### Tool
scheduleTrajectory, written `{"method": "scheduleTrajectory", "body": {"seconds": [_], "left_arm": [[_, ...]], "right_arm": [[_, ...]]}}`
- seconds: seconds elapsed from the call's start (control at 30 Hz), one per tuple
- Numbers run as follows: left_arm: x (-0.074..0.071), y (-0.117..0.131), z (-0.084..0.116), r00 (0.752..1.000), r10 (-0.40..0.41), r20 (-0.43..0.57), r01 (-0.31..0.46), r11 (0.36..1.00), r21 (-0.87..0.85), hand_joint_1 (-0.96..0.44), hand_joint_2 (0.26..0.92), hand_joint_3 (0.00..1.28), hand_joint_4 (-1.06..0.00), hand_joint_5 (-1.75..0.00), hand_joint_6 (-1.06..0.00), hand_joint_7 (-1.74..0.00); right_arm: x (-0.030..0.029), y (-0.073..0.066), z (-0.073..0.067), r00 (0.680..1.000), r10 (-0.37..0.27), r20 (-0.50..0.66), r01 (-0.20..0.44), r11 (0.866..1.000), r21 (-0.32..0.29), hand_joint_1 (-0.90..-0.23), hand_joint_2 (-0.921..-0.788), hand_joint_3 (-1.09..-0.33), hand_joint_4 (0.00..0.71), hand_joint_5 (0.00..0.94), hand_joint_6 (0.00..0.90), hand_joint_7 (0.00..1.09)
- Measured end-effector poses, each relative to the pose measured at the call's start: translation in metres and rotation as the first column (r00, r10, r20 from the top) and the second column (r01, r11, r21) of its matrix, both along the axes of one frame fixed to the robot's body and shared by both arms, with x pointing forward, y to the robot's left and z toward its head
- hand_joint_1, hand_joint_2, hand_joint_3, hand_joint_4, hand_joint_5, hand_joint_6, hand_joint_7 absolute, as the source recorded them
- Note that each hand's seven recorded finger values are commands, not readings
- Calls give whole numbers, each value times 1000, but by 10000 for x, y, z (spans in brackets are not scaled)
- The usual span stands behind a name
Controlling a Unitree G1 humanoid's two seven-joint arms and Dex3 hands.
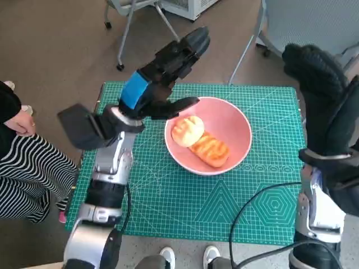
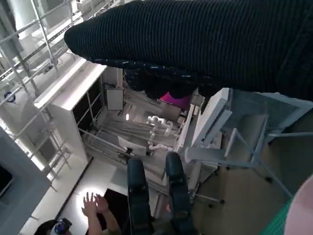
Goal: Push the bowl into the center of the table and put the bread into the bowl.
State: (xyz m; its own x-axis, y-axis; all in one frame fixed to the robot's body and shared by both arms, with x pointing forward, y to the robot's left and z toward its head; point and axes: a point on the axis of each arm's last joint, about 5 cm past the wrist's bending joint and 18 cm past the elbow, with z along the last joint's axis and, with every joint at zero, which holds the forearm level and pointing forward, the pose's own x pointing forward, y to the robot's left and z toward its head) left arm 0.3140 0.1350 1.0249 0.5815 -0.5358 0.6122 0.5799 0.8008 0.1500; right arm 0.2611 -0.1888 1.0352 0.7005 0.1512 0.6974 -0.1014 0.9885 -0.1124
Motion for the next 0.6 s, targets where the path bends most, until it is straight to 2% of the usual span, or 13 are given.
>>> {"method": "scheduleTrajectory", "body": {"seconds": [0.33, 0.6], "left_arm": [[-104, 8, -35, 1000, 18, -4, -18, 999, -28, -678, 921, 560, -71, 0, -184, 0], [-121, 21, -36, 999, 46, -15, -47, 998, -46, -694, 921, 565, -79, -6, -197, -10]], "right_arm": [[69, 29, 5, 1000, 11, 1, -11, 1000, 1, -718, -921, -687, 189, 2, 106, 566], [92, 43, -7, 1000, 11, 2, -11, 1000, -9, -720, -921, -686, 187, 1, 106, 565]]}}
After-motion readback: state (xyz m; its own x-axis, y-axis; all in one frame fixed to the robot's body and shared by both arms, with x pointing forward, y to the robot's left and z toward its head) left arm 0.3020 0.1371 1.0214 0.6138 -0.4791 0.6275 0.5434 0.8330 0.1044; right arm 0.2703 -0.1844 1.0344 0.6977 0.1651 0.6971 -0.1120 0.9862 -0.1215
